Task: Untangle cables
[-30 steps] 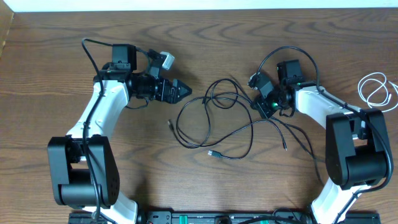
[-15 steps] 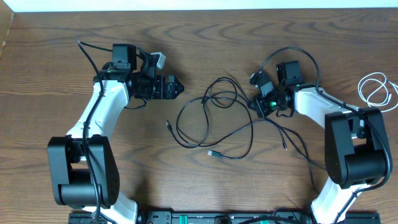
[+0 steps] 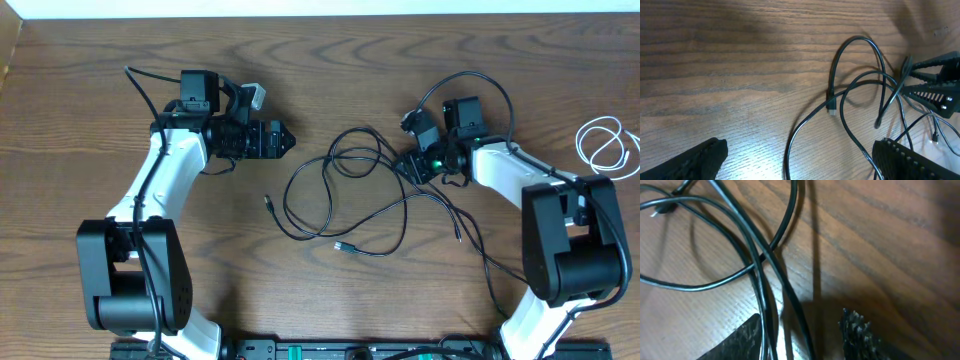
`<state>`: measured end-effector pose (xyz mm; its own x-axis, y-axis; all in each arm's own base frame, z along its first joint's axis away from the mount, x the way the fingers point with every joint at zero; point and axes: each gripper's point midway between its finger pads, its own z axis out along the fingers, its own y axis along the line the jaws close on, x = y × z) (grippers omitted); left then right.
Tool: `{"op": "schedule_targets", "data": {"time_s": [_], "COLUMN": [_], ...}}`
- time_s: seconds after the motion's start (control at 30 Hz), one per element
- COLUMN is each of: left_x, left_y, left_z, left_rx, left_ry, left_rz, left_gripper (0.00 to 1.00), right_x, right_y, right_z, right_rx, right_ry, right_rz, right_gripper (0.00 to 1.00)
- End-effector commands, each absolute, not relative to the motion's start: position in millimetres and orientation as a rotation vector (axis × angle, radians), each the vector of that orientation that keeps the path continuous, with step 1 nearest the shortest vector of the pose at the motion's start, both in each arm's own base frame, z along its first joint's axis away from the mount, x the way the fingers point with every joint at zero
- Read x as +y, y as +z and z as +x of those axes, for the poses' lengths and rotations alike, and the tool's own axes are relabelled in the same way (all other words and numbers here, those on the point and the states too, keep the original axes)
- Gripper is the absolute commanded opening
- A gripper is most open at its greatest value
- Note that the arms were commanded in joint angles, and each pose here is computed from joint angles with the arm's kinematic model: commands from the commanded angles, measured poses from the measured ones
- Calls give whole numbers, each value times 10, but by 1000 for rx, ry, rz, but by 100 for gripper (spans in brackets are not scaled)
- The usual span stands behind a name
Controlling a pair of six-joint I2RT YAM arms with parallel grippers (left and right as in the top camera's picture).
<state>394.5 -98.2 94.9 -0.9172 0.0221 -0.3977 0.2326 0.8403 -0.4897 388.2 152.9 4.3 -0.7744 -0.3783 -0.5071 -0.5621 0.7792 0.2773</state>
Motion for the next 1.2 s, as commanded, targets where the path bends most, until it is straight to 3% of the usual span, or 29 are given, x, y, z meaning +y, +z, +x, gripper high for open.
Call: {"op": "schedule_targets", "data": {"time_s": [0.0,0.27,0.57,0.63,0.73,1.0,1.17], "left_x": [-958,-958,-958,-958,-958,-960,-960], "left_y": [995,995,995,995,995,995,995], "left_z": [3935,3935,3935,3934,3934,3934,3934], "left_rx": [2631,2631,2631,2631,2631,2631,2631], "left_ry": [-756,-756,-756,-756,-756,-756,-756], "left_rz": [178,178,178,178,178,178,178], "left_gripper": [98,98,98,98,98,98,98], "right_x": [1406,1503,1449,1450,1449,1457,1521], "right_y": [-238,-277,-298,-297,-300,-306,-282], "right_z": [3752,3703,3718,3718,3712,3693,3704], "right_rx": [2639,2639,2653,2652,2655,2668,2647], "right_ry": [387,306,262,262,264,274,321], "right_rz": [-749,-820,-800,-800,-800,-779,-785], "right_gripper": [49,49,10,9,29,43,66]}}
